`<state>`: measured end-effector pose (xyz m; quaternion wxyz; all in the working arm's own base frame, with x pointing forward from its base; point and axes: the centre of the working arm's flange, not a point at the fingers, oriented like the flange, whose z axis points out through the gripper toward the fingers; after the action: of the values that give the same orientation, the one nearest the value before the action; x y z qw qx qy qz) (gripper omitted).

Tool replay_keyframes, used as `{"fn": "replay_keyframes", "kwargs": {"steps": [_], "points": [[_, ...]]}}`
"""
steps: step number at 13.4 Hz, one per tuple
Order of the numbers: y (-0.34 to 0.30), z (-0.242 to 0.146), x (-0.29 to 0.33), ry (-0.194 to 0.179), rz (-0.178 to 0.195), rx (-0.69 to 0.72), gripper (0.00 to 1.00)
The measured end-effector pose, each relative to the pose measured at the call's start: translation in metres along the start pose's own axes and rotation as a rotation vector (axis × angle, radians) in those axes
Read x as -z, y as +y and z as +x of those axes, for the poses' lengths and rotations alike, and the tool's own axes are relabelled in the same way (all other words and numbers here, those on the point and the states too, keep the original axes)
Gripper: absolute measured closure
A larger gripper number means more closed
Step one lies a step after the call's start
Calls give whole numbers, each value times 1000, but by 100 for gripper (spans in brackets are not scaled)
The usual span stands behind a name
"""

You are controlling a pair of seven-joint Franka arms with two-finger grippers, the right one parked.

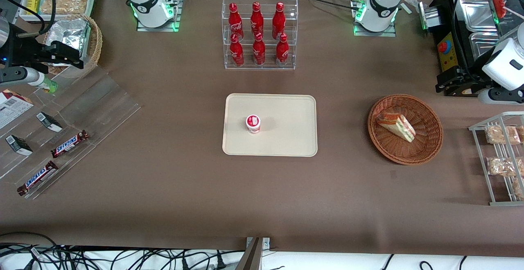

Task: Place sandwich from basket to tray
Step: 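Move the left gripper over the wicker basket above the sandwich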

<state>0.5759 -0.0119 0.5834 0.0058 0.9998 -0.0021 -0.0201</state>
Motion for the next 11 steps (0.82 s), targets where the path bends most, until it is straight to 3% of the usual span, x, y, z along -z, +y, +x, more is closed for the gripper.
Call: {"fn": "replay_keyframes", "kwargs": {"steps": [5,9,11], "points": [[-3,-2,-3,-29,1,45,0],[-10,5,-31,-77,9,238,0],[-14,10,-55,-71,31,369,0]]}}
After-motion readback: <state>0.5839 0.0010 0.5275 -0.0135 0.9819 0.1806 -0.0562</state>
